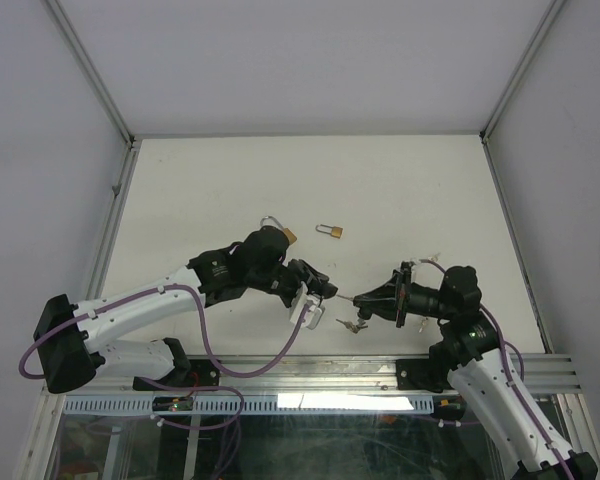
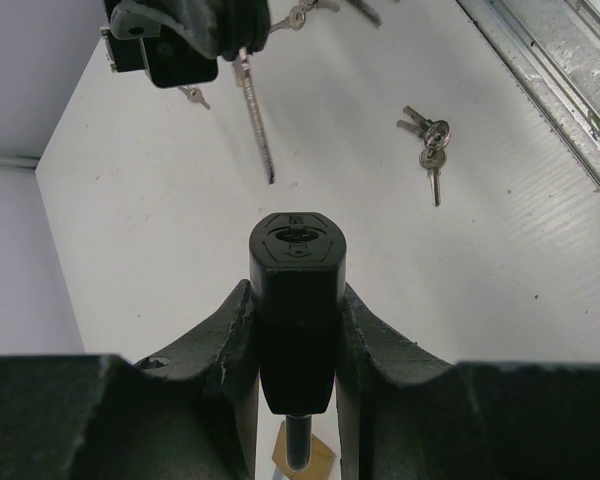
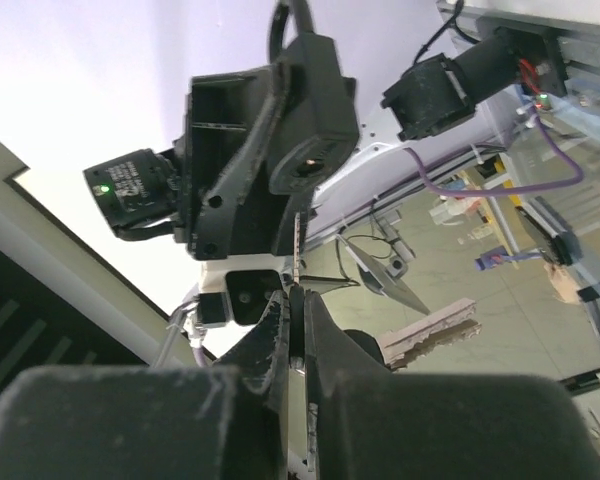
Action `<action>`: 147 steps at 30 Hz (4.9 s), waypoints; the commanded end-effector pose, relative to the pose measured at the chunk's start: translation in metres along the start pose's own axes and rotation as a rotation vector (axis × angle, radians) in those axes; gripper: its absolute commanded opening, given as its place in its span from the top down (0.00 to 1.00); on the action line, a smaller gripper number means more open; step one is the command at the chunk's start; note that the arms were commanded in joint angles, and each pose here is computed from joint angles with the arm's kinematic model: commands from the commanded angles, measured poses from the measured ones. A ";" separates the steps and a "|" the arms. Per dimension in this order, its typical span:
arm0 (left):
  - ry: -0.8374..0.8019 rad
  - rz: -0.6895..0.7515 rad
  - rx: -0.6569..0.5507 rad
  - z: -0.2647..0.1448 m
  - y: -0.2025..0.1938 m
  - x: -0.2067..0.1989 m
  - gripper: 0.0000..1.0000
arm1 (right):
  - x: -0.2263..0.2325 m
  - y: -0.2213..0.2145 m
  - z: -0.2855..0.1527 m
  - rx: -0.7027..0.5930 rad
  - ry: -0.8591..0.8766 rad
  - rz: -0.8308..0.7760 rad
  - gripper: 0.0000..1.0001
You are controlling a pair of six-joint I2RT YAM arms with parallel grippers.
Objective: Unlock with the key
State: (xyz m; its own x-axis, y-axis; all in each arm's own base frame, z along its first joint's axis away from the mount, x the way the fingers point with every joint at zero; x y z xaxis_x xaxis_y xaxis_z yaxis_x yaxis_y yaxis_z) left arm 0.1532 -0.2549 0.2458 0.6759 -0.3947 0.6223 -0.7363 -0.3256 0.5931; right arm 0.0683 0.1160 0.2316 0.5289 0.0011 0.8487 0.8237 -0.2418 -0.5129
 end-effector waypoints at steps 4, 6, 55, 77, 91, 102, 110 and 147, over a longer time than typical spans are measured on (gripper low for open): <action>0.116 0.052 -0.140 -0.004 0.025 0.027 1.00 | 0.014 -0.004 -0.003 0.075 0.093 0.059 1.00; 0.132 0.050 -0.142 -0.003 0.026 0.031 1.00 | 0.012 -0.004 -0.003 0.094 0.095 0.070 1.00; 0.134 0.082 -0.168 0.005 0.032 0.040 1.00 | 0.015 0.017 0.010 -0.025 0.105 -0.090 1.00; 0.226 0.066 -0.088 0.004 0.040 0.037 1.00 | 0.014 0.020 0.011 -0.108 0.078 -0.075 1.00; 0.406 0.146 -0.083 -0.003 0.045 0.040 1.00 | 0.012 0.025 0.013 -0.121 0.096 -0.058 1.00; 0.496 0.215 -0.171 -0.007 0.050 0.039 1.00 | 0.015 0.027 0.014 -0.094 0.082 -0.063 1.00; 0.511 0.225 -0.150 -0.008 0.049 0.037 1.00 | 0.016 0.020 0.011 -0.112 0.015 -0.103 1.00; 0.599 0.328 -0.164 -0.009 0.053 0.038 1.00 | 0.021 0.012 0.009 -0.040 0.068 -0.372 1.00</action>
State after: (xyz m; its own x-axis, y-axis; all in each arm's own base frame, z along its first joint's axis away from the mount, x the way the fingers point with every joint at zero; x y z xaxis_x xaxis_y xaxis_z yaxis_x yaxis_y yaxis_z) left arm 0.1507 -0.2692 0.2456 0.4918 -0.1052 0.8643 -0.8385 -0.3245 0.4377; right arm 0.0928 0.1209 0.2328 0.2517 0.0116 0.9677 0.9187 -0.3173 -0.2352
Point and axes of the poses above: each gripper's point midway between its finger pads, its own z axis out along the fingers, its own x axis along the line the jaws close on, y = z × x, the point moved 10 cm from there along -z, back along the fingers, and after that the axes turned 1 degree about -z, right-handed, at the moved point
